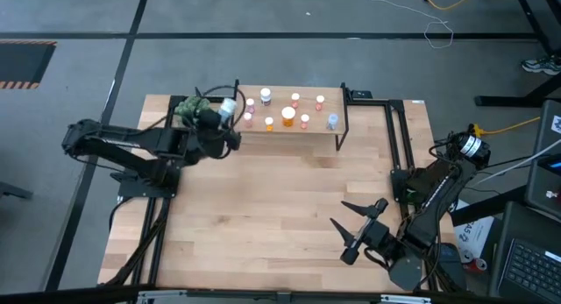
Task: Pick and place medicine bottles onto shelf by color
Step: Put the white medicine bottle on the shelf
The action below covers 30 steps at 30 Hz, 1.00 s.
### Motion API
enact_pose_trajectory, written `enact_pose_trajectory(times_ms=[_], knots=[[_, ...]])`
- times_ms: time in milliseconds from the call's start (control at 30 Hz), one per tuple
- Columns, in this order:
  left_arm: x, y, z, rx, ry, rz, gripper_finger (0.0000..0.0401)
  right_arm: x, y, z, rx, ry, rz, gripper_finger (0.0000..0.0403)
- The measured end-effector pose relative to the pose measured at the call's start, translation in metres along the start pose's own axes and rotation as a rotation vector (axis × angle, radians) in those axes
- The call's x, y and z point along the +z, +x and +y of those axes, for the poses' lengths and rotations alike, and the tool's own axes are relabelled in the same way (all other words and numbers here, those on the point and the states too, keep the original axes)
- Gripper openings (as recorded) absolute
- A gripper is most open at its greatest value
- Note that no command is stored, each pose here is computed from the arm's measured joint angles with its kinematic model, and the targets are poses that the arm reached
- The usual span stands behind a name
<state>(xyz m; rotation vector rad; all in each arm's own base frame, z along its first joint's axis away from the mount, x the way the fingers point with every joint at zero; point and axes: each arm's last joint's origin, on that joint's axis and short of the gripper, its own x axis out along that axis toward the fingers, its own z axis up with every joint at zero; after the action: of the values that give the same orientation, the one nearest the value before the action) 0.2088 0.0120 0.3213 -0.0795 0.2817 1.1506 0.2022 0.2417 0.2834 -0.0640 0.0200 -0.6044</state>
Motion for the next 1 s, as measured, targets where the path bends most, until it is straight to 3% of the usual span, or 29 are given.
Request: enact_pose_trajectory(times_ms=[267,467,633,833,1000], knots=[[-0.016,-0.03,-0.029,-0.316,0.04,0.097,0.0144,0.0,0.0,0.0,0.0,-0.031,0.0,0.0255],[-0.057,-0.056,-0.072,-0.475,-0.009,-0.037,0.0144,-0.002,0.0,-0.001,0.0,-0.049,0.0,0.0255],[-0.103,-0.041,-0.098,-0.576,-0.068,-0.207,0.0144,-0.003,0.0,-0.001,0.0,-0.044,0.0,0.0255],[-0.146,-0.002,-0.103,-0.824,-0.206,-0.429,0.0144,-0.01,0.011,-0.006,-0.033,-0.017,0.003,0.0255],[-0.166,0.016,-0.113,-0.869,-0.172,-0.386,0.0144,-0.023,0.04,-0.017,-0.13,0.021,0.01,0.0255]])
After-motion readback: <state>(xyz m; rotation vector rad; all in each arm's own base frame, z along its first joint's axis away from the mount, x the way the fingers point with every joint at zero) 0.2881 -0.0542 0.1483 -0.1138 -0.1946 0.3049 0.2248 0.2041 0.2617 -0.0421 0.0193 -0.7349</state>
